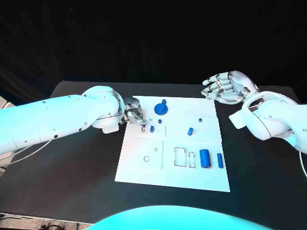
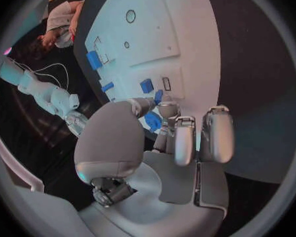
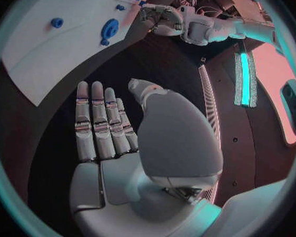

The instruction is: Assemble the parts on the task board

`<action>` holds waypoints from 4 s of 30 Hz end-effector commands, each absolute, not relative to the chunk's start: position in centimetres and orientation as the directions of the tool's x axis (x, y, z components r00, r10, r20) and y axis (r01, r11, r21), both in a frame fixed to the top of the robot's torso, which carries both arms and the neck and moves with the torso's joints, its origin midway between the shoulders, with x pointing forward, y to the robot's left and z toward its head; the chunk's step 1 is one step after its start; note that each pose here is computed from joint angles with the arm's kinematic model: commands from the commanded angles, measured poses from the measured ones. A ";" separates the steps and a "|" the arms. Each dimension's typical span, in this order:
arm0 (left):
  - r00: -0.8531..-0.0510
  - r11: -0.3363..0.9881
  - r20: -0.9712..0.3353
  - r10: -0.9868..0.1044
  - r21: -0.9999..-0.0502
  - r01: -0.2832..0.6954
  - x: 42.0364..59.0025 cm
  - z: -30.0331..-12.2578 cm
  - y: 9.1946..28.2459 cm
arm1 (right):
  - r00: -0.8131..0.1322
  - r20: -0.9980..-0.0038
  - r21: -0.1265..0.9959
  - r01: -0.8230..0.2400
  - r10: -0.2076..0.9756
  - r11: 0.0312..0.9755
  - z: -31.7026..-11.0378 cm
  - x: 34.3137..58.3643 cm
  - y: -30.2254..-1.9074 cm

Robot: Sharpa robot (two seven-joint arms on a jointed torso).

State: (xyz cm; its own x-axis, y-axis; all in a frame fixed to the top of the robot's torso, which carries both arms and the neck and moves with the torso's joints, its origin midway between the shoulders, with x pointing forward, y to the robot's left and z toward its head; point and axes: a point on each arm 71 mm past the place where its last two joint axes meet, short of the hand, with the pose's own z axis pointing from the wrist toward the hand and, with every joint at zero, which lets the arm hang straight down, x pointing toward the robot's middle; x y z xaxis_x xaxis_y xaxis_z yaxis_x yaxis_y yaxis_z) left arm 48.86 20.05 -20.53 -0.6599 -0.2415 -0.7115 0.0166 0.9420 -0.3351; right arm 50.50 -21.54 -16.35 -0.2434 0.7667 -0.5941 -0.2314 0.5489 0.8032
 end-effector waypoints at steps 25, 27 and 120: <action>-0.669 0.961 -0.729 -0.142 -0.264 0.084 48.2 -21.6 19.6 | -0.259 -0.592 0.805 -0.241 0.763 0.542 -16.4 50.4 -21.4; -0.673 0.961 -0.726 -0.142 -0.264 0.082 48.2 -21.7 19.6 | -0.260 -0.591 0.805 -0.241 0.763 0.542 -16.4 50.4 -21.4; -0.734 0.960 -0.660 -0.163 -0.277 0.037 48.4 -22.7 19.4 | -0.265 -0.590 0.806 -0.238 0.763 0.541 -16.7 50.3 -21.4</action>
State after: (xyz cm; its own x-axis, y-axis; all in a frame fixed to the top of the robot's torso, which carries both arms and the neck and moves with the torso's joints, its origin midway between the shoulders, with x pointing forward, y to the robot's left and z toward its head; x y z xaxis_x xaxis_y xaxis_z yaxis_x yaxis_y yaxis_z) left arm 48.85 19.71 -21.91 -0.7047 -0.1567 -0.6920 0.0479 0.9625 -0.2668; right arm 50.41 -21.61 -16.71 -0.2522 0.7673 -0.5896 -0.2238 0.5465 0.8070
